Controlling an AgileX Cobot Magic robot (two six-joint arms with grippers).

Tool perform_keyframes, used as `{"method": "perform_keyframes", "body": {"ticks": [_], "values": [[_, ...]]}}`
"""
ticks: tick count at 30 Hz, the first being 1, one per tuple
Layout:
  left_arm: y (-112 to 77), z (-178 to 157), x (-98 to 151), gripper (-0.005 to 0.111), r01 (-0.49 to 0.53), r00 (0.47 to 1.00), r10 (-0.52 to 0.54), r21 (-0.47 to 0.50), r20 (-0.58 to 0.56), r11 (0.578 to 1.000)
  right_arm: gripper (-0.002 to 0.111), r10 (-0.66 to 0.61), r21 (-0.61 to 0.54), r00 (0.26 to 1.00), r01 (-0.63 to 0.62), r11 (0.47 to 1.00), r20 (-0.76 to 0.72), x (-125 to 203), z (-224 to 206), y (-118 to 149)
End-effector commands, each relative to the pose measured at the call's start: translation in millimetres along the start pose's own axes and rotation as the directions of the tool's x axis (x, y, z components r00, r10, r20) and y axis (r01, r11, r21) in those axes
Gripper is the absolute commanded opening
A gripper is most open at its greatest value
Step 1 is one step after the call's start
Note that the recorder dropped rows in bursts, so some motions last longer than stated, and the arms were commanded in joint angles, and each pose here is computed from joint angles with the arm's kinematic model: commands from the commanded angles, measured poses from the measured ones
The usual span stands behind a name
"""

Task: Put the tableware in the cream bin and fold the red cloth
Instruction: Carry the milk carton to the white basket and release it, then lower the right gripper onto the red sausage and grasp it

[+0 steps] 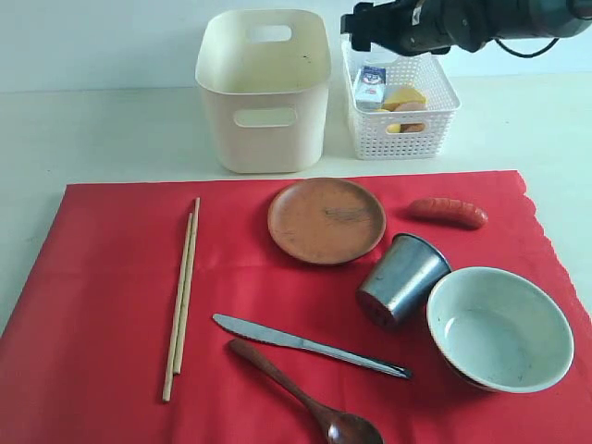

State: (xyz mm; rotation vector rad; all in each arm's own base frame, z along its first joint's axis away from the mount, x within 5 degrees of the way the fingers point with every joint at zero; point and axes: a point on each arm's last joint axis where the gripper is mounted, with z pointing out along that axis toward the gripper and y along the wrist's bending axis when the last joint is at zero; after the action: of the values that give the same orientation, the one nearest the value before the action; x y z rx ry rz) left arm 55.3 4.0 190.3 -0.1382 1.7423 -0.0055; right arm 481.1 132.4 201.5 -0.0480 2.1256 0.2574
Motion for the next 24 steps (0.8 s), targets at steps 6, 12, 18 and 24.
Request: {"method": "perform_keyframes", "body": {"ticks": [6, 12, 18, 24], "values": [[-0.4, 0, 1, 0.003, 0.004, 1.000, -0.004, 0.007, 0.006, 1.000, 0.081, -0.021, 0.079, 1.000, 0.022, 0.997, -0.007, -48, -63, 0], [-0.4, 0, 1, 0.003, 0.004, 1.000, -0.004, 0.007, 0.006, 1.000, 0.081, -0.056, 0.227, 0.985, 0.092, 0.970, -0.163, -56, -104, -11], [-0.4, 0, 1, 0.003, 0.004, 1.000, -0.004, 0.007, 0.006, 1.000, 0.081, -0.147, 0.214, 0.854, 0.285, 0.934, -0.499, -34, -125, -17], [-0.4, 0, 1, 0.003, 0.004, 1.000, -0.004, 0.007, 0.006, 1.000, 0.081, -0.229, 0.017, 0.716, 0.318, 0.948, -0.659, -16, -132, -8]]}}
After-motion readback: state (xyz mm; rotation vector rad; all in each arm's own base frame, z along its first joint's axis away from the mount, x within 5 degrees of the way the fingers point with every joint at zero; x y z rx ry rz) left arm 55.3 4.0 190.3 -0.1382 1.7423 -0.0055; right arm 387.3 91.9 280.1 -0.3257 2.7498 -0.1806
